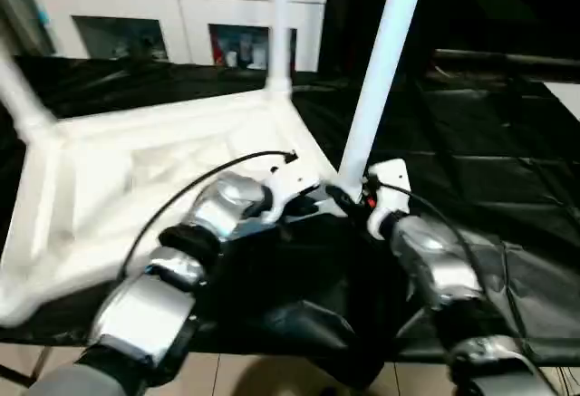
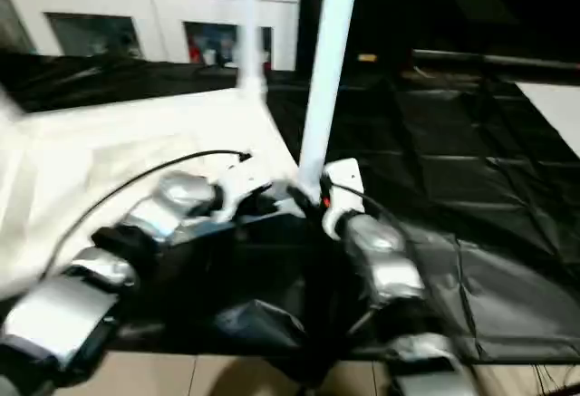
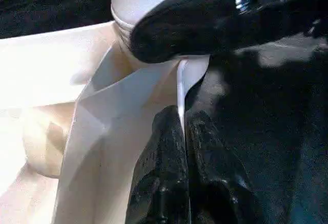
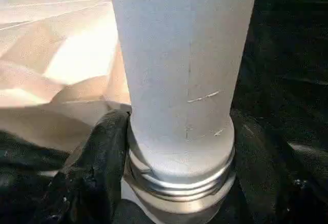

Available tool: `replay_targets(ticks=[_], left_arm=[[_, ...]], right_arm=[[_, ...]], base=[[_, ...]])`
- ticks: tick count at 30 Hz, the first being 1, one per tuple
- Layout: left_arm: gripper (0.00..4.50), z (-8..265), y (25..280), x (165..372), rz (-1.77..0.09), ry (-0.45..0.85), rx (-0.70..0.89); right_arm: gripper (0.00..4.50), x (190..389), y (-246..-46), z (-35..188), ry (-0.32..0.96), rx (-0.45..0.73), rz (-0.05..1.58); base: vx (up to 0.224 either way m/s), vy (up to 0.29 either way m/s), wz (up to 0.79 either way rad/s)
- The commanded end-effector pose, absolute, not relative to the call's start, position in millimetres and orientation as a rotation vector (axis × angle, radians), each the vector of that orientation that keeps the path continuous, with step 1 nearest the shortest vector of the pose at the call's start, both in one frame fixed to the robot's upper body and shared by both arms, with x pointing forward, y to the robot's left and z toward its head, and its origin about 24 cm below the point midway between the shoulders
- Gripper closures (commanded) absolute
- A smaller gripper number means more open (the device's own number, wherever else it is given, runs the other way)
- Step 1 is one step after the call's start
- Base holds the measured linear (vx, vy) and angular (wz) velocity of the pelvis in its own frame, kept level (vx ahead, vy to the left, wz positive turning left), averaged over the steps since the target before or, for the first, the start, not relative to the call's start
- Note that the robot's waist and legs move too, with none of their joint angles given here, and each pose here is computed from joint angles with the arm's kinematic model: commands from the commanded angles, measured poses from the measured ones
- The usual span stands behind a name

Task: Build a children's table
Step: Rotate leg to tighten

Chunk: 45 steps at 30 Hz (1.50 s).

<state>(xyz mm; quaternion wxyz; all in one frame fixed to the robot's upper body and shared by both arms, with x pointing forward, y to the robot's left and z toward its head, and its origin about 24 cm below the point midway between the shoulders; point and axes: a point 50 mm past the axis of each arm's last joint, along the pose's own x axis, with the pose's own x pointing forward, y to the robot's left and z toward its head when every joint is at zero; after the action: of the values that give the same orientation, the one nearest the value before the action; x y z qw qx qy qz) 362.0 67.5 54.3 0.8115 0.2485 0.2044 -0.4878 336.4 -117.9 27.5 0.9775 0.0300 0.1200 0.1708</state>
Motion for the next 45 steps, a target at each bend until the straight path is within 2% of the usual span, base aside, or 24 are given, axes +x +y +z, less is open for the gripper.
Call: replay_targets(ticks=[1,2,4,5,6,8,13,15,16,20,26,31,33,37,39,42,43,45], left_arm=[[4.5,49,72,362,-1.011,0.477,0.542],[4.5,48,72,362,-1.025,0.482,0.553],[4.5,48,72,362,-1.032,0.486,0.557],[4.5,48,73,362,-1.033,0.487,0.558],[4.5,47,74,361,-1.054,0.493,0.569],[4.5,48,74,360,-1.081,0.49,0.572],[4.5,51,77,358,-1.149,0.46,0.596],[4.5,52,78,354,-1.235,0.45,0.596],[4.5,52,78,354,-1.235,0.45,0.596],[4.5,53,89,336,-1.532,0.466,0.606],[4.5,56,95,335,-1.568,0.461,0.623],[4.5,57,96,335,-1.569,0.459,0.621],[4.5,57,97,334,-1.579,0.461,0.616],[4.5,57,99,333,-1.592,0.468,0.61],[4.5,56,99,332,-1.594,0.47,0.607],[4.5,56,100,332,-1.597,0.473,0.599],[4.5,56,100,332,-1.596,0.474,0.595],[4.5,55,101,331,-1.593,0.48,0.59]], right_arm=[[1.86,332.9,-120.6,15,0.306,0.063,0.299],[1.86,331.7,-108.9,21,0.269,0.08,0.403],[1.86,330.9,-106.0,25,0.243,0.09,0.449],[1.51,330.8,-105.7,25,0.24,0.092,0.456],[1.3,329.0,-108.1,35,0.184,0.088,0.531],[1.16,328.4,-114.1,39,0.161,0.062,0.551],[0.74,325.6,-129.8,43,0.174,-0.004,0.619],[0.74,319.4,-138.0,45,0.185,-0.057,0.719],[0.74,319.4,-138.0,45,0.185,-0.057,0.719],[0.74,301.0,-154.6,47,0.22,-0.172,0.96],[0.74,298.8,-159.0,46,0.248,-0.238,1.019],[0.74,300.4,-153.9,46,0.252,-0.212,1.041],[1.0,299.7,-152.9,48,0.249,-0.196,1.056],[1.11,297.7,-152.2,48,0.254,-0.182,1.089],[1.45,297.1,-152.3,48,0.255,-0.174,1.096],[1.45,297.3,-152.1,48,0.253,-0.165,1.094],[1.66,297.4,-152.0,48,0.252,-0.163,1.094],[1.73,296.9,-150.2,46,0.255,-0.149,1.098]], base=[[0.0,0.0,0.0],[0.0,0.0,0.0],[0.0,0.0,0.0],[0.0,0.0,0.0],[0.0,0.0,0.0],[0.0,0.0,0.0],[0.0,0.0,0.0],[0.0,0.0,0.0],[0.0,0.0,0.0],[0.0,0.0,0.0],[0.0,0.0,0.0],[0.0,0.0,0.0],[0.0,0.0,0.0],[0.0,0.0,0.0],[0.0,0.0,0.0],[0.0,0.0,0.0],[0.0,0.0,0.0],[0.0,0.0,0.0]])
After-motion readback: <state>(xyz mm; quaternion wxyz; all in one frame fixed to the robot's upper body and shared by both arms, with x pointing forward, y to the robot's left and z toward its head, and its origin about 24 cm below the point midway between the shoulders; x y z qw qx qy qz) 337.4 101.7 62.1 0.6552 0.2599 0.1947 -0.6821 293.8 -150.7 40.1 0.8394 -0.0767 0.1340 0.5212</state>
